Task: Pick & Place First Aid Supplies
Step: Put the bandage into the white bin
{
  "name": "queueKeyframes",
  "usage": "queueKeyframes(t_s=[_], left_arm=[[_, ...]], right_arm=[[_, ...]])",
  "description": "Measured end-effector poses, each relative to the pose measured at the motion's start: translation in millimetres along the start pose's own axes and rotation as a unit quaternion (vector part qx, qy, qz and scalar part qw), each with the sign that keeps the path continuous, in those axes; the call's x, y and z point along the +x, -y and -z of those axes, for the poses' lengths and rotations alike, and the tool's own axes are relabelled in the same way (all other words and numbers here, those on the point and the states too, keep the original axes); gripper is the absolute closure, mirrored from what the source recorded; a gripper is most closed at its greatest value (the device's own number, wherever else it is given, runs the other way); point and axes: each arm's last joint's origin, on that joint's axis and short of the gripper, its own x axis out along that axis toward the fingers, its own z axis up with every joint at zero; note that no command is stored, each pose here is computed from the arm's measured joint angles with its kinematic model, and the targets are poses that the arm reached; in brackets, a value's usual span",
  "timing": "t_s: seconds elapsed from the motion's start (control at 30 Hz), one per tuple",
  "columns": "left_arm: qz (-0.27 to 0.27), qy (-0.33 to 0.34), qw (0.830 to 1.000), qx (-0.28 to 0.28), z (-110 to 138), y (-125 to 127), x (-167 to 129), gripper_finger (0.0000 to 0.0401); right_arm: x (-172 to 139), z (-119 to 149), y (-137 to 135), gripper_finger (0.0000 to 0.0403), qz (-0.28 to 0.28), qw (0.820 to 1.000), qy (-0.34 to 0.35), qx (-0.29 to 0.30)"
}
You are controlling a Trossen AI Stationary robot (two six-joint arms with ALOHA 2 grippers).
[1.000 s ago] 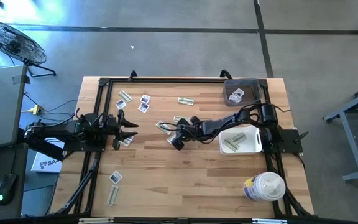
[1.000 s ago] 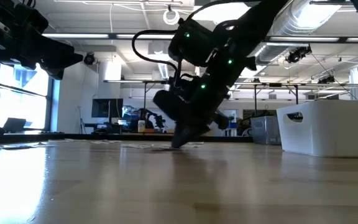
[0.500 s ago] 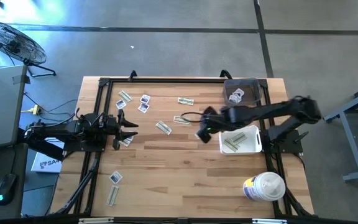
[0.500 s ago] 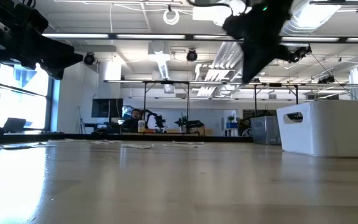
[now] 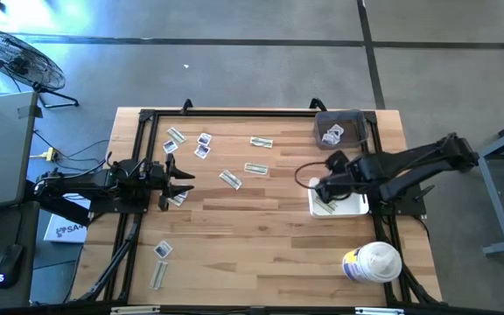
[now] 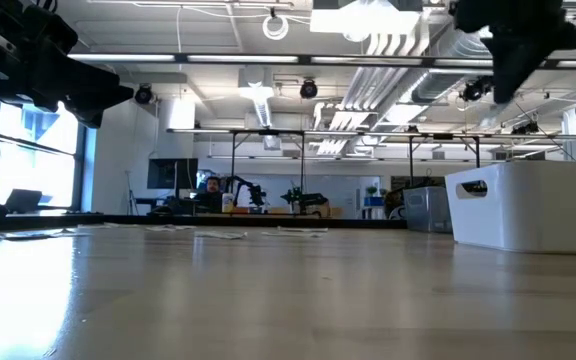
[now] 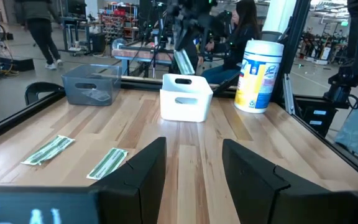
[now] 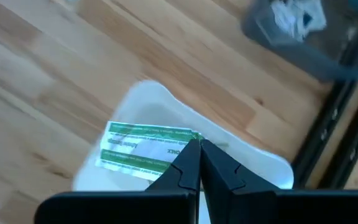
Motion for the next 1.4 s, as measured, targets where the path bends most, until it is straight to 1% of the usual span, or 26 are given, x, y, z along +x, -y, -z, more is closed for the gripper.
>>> queueKeyframes(t_s=[0.17, 0.27, 0.4, 0.47, 0.53, 0.67, 0.77, 0.9, 1.03, 1.1, 1.17, 1.23, 1.33, 1.4], left_arm=[[0.000, 0.000, 1.000, 0.000, 0, 0, 0, 0.0245], [0.000, 0.000, 1.000, 0.000, 0, 0, 0, 0.0245], [0.000, 0.000, 1.000, 0.000, 0, 0, 0, 0.0245], [0.000, 0.000, 1.000, 0.000, 0, 0, 0, 0.0245], [0.000, 0.000, 1.000, 0.000, 0, 0, 0, 0.0245], [0.000, 0.000, 1.000, 0.000, 0, 0, 0, 0.0245], [0.000, 0.000, 1.000, 0.000, 0, 0, 0, 0.0245], [0.000, 0.000, 1.000, 0.000, 0, 0, 0, 0.0245], [0.000, 0.000, 1.000, 0.000, 0, 0, 0, 0.0245], [0.000, 0.000, 1.000, 0.000, 0, 0, 0, 0.0245], [0.000, 0.000, 1.000, 0.000, 0, 0, 0, 0.0245], [0.000, 0.000, 1.000, 0.000, 0, 0, 0, 0.0245], [0.000, 0.000, 1.000, 0.000, 0, 0, 0, 0.0245], [0.000, 0.000, 1.000, 0.000, 0, 0, 0, 0.0245]], right_arm=[[35, 24, 1, 0.0402, 0.032, 0.998, -0.040, 0.020], [61, 38, -2, 0.0401, 0.016, 0.996, -0.069, 0.044], [89, 51, -8, 0.0399, -0.034, 0.994, -0.079, 0.064], [98, 55, -6, 0.0399, -0.035, 0.993, -0.087, 0.070], [102, 57, -3, 0.0398, -0.023, 0.993, -0.091, 0.070], [101, 56, 2, 0.0387, 0.001, 0.993, -0.104, 0.059], [93, 52, 1, 0.0370, -0.001, 0.992, -0.114, 0.054], [73, 38, -1, 0.0341, -0.001, 0.993, -0.110, 0.032], [45, 14, -3, 0.0316, -0.025, 0.993, -0.110, 0.031], [31, 0, -6, 0.0305, -0.051, 0.994, -0.086, 0.034], [20, -15, -10, 0.0298, -0.078, 0.996, -0.030, 0.039], [14, -27, -17, 0.0294, -0.112, 0.992, 0.032, 0.038], [12, -44, -32, 0.0293, -0.175, 0.977, 0.120, 0.036], [18, -52, -43, 0.0293, -0.212, 0.963, 0.164, 0.023]])
